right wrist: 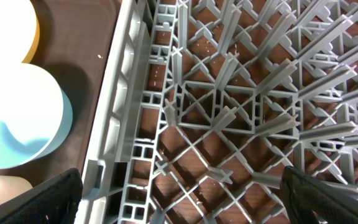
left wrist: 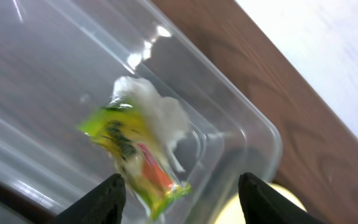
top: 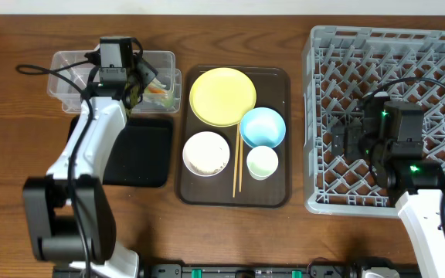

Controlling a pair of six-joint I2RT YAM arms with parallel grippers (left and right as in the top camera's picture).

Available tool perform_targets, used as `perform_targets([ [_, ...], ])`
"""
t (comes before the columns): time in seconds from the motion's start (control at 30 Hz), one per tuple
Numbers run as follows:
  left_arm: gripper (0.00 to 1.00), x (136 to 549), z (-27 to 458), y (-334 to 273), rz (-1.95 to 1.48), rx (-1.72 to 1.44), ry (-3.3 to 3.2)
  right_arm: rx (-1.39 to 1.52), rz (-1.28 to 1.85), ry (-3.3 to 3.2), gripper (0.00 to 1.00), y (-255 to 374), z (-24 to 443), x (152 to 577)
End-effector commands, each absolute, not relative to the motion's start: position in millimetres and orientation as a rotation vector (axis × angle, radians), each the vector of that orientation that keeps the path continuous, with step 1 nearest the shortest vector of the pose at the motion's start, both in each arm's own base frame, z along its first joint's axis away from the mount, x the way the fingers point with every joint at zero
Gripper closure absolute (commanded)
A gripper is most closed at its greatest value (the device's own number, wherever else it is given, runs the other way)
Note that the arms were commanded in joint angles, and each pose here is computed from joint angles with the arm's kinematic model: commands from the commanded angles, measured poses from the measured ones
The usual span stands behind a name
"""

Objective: Sort waste into correct bins and load items into the dishwasher rack
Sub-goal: 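Move the wrapper left and release it into the clear bin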

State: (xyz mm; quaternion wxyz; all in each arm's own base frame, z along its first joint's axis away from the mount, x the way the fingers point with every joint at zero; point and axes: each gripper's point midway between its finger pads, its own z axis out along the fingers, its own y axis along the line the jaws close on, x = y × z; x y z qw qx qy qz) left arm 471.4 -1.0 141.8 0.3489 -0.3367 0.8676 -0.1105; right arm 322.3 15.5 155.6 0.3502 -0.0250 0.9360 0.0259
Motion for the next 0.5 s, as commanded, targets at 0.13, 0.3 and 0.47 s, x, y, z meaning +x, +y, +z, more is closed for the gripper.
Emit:
perform_targets([
  [0.13,0.38,427,164,-67,-0.173,-0.29,2.449,-0.063,0.079,2.409,0.01,18,163,325],
  [0.3,0.4,385,135,-122,-0.159,-0.065,2.63,-0.064,0.079,2.409,0.01,19,163,325],
  [0.47,0.4,357,108,-163,-0.146,0.103,2.737,-0.064,0.079,2.409,0.01,19,163,325],
])
